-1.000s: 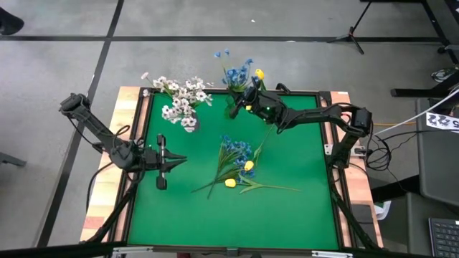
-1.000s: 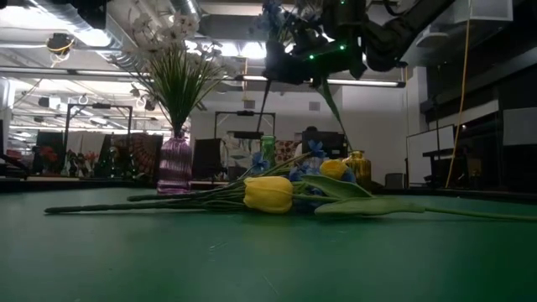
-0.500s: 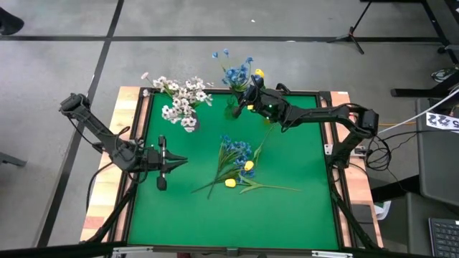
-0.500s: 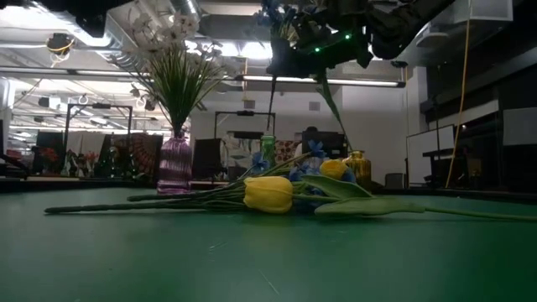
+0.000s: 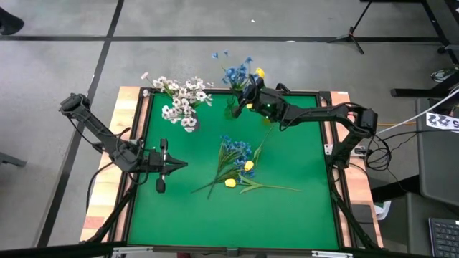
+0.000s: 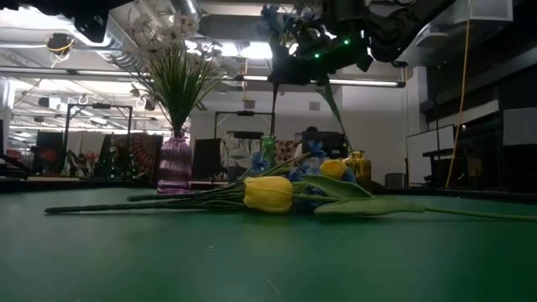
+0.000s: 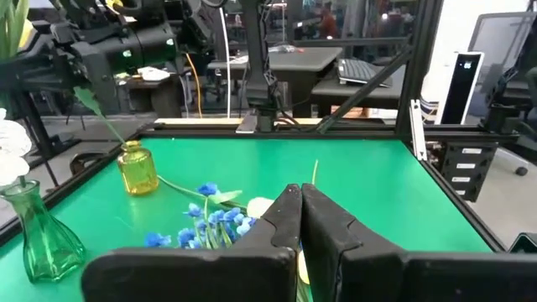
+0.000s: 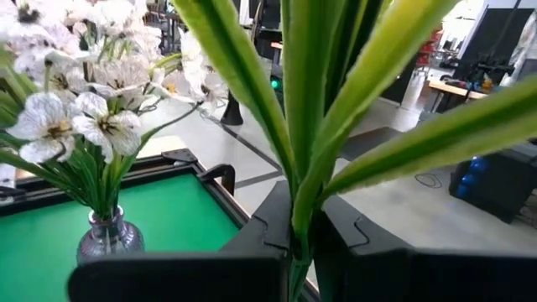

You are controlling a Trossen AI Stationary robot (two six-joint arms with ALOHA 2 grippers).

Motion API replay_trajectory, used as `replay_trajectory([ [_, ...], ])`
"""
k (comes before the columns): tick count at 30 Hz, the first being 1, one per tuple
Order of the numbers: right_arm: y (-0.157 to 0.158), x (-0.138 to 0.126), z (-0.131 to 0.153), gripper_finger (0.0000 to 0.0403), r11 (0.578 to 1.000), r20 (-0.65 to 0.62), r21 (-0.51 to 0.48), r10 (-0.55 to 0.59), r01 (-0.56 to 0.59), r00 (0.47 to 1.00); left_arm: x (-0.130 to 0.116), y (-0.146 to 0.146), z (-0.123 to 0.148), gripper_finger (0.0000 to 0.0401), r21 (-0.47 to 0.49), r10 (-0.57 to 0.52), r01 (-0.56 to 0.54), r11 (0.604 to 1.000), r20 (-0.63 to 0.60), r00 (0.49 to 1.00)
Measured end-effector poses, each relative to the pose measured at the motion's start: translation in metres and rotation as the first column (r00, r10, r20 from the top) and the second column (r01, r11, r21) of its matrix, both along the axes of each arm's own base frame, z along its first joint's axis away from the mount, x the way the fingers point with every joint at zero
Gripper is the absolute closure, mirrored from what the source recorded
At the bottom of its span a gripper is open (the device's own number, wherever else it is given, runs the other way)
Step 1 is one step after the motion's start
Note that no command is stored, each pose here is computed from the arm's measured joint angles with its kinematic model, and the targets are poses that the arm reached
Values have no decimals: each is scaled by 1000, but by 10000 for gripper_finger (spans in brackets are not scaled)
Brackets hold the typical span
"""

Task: Sort flowers into vase by color
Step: Put the left blue flower into the green vase

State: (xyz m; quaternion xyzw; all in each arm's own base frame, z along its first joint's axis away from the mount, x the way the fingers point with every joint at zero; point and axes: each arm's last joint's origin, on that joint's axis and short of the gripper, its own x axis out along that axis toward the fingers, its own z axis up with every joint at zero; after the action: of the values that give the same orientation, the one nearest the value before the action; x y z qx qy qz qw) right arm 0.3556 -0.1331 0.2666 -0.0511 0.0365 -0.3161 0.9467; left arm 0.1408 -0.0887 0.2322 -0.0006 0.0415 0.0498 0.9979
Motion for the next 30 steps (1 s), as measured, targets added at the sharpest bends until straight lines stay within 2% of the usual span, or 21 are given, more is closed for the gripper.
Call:
replay_trajectory([
  [9, -6, 12, -25, 383, 999, 0, 43, 20, -20, 1000, 0, 0, 0, 396, 1, -1, 1, 1000, -2, 1000],
  [15, -9, 13, -30, 382, 998, -3, 54, 20, -20, 1000, 0, 0, 0, 399, 8, -1, 1, 1000, -4, 1000],
  [19, -14, 15, -41, 359, 995, -14, 93, 21, -19, 1000, 0, 0, -1, 393, 11, -1, 1, 1000, -9, 1000],
  [23, -16, 18, -52, 354, 992, -22, 119, 34, -31, 999, 0, 0, -3, 387, 17, 0, 1, 1000, -23, 1000],
  [27, -16, 18, -54, 350, 992, -26, 122, 34, -30, 999, 0, 0, -3, 386, 17, 0, 1, 1000, -23, 1000],
  [30, -16, 18, -54, 332, 994, -39, 105, 37, -33, 999, 0, 0, -3, 386, 18, -1, 1, 1000, -23, 1000],
])
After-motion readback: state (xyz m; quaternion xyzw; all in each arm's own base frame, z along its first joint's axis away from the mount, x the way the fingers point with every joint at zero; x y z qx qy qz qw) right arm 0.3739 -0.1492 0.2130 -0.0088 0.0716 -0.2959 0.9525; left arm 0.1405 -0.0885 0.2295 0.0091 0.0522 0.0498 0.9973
